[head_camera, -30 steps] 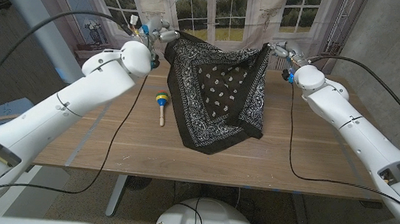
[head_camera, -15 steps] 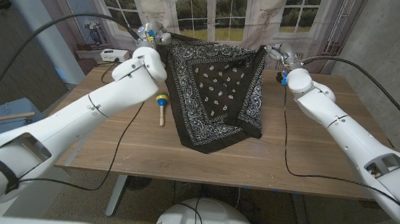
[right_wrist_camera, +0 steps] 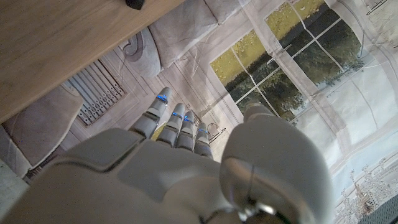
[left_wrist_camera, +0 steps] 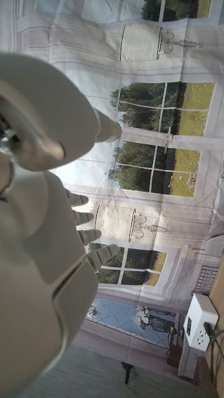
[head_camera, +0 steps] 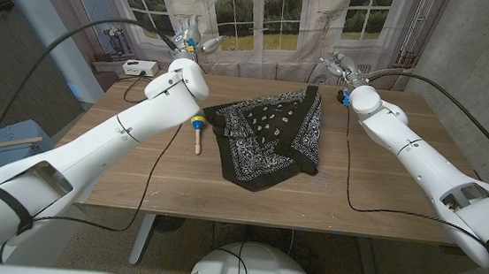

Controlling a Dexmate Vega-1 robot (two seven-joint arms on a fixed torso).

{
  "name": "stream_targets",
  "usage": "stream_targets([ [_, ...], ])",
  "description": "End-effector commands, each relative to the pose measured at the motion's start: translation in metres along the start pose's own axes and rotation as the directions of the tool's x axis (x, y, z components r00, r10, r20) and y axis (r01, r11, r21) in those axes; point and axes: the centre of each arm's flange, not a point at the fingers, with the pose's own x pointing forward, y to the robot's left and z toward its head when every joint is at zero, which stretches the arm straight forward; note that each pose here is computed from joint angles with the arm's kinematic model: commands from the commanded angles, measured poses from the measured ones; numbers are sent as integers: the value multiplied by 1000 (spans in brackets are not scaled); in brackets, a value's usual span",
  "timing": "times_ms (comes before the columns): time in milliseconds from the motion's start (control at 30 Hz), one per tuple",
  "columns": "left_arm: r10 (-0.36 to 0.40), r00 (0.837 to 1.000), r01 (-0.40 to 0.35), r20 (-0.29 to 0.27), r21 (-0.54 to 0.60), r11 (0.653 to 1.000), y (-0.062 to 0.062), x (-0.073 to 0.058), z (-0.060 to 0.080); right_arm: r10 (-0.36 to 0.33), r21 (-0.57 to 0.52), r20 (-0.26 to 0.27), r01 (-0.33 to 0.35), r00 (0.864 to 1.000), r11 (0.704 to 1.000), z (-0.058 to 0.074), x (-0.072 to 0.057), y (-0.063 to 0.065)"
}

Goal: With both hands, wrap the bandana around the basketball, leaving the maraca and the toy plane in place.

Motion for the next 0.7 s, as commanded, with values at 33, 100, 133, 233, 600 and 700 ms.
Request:
stream_targets([
  [33,-121,982,143,143,-156,977,-9,7,3,-30,-63,85,35,996,997,1,-14,-3],
  [100,-139,977,168,162,-182,969,-11,8,3,-21,-50,102,26,995,998,2,-19,-3],
  [133,-143,976,173,167,-187,967,-11,8,3,-28,-57,117,35,993,998,3,-24,-2],
  [233,-142,974,178,176,-211,961,-12,9,3,-67,-69,192,82,979,994,7,-42,2],
  [600,-145,954,225,261,-311,923,-16,9,7,43,-243,302,34,952,969,19,-94,24],
  [700,-125,948,232,293,-367,901,-16,4,9,88,-299,292,4,952,954,21,-100,33],
])
